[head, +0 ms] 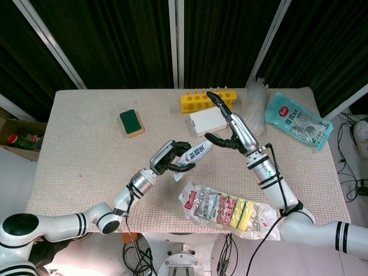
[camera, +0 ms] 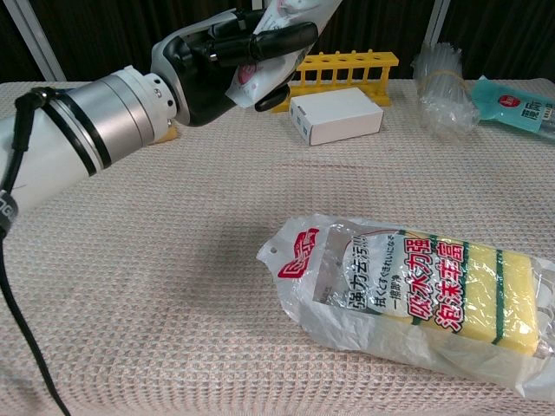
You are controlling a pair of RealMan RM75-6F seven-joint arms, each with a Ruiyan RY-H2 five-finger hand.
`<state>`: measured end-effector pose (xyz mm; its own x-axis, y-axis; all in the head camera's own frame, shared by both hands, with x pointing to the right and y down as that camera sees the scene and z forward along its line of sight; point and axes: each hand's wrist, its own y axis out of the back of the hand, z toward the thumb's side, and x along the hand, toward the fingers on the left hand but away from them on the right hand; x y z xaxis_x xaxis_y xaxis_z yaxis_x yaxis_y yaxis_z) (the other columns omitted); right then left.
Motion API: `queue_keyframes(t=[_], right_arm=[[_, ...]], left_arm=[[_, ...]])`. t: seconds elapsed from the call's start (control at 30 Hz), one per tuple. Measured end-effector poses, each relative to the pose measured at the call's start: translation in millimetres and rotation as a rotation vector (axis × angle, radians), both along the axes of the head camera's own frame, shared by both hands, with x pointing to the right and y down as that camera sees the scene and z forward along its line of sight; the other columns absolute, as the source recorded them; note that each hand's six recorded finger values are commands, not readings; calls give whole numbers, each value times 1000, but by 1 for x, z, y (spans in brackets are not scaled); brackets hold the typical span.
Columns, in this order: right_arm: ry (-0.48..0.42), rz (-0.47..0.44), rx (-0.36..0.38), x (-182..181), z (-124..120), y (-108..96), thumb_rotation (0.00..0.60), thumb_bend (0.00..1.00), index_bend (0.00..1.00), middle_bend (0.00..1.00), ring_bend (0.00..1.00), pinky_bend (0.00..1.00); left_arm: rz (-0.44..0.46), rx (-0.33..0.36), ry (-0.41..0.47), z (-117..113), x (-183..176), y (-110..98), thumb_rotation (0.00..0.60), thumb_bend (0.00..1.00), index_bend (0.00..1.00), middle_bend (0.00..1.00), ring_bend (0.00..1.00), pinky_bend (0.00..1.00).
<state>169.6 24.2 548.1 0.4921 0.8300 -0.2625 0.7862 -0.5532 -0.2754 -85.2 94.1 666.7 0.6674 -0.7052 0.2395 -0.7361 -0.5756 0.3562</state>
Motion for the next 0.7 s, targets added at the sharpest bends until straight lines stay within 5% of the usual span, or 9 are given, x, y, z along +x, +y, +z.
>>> queue_keyframes(t=[0.7], right_arm=[[-18,-65,-69,-16,7,5,183,0,0,0,0,0]], left_arm=[[22,-2,0,-3,8,1,600,371,827,959,785,824]])
